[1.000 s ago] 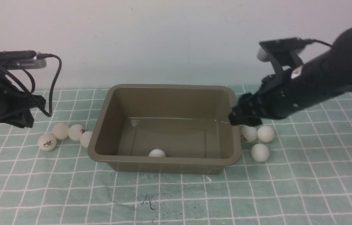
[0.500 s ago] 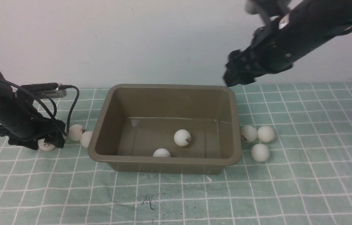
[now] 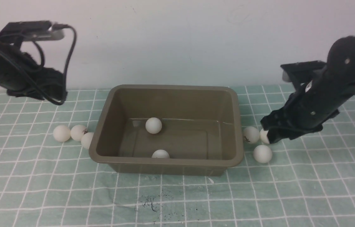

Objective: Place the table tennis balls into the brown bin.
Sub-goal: 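Reach for and grasp a ping pong ball on the table beside the basket, then drop the ball into the bin, then reach for and grasp a ping pong ball on the table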

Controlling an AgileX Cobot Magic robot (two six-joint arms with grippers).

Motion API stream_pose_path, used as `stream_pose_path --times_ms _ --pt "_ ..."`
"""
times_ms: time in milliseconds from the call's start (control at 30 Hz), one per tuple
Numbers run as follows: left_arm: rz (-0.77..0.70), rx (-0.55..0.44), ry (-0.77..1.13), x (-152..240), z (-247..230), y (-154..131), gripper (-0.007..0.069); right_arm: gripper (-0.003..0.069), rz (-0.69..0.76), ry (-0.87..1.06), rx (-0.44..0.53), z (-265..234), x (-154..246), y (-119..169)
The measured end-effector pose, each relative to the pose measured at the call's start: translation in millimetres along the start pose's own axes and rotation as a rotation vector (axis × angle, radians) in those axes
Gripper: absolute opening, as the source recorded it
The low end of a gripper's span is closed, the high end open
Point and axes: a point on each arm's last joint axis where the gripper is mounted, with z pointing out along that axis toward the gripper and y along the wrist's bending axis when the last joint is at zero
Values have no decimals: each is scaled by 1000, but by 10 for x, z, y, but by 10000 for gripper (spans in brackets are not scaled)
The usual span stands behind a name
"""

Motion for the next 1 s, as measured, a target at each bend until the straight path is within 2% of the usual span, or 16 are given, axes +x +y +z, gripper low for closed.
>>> stream_pose_path --times_ms 100,233,300,333,367,400,433,533,600,633,667,733,767,867,967,1000 --pt "39 96 21 -16 195 -324 355 545 24 21 0 274 -6 9" --pt "82 151 100 47 531 -584 413 594 44 43 8 527 7 -22" --pt "94 165 135 89 667 -654 484 570 48 46 8 600 10 -29" --pt "100 171 150 108 730 -689 529 514 48 48 6 629 13 -29" --pt "101 171 151 110 735 -691 534 514 49 47 4 633 13 -28" --pt "101 168 153 106 742 -693 556 361 46 55 0 626 17 -24" --pt "96 160 147 86 724 -674 554 340 46 58 -1 610 16 -20" --pt "68 101 111 -19 573 -538 456 365 27 81 -5 428 3 2" --pt "43 21 84 -83 397 -329 290 365 20 63 -15 212 -28 37" --pt "21 -25 78 -93 309 -178 174 365 19 41 -26 83 -53 65" --pt "15 -63 77 -90 255 -67 113 365 9 -12 -49 -124 -99 131" --pt "-12 -117 80 -70 194 156 44 365 -23 -96 -87 -374 -161 260" --pt "-27 -144 100 -31 190 311 19 365 -89 -182 -134 -574 -224 456" --pt "-65 -158 149 45 303 496 36 365 -179 -262 -201 -673 -314 799" --pt "-84 -150 203 113 510 583 142 381 -236 -274 -242 -610 -376 1071" --pt "-89 -146 220 138 590 605 210 410 -253 -270 -249 -572 -405 1153"
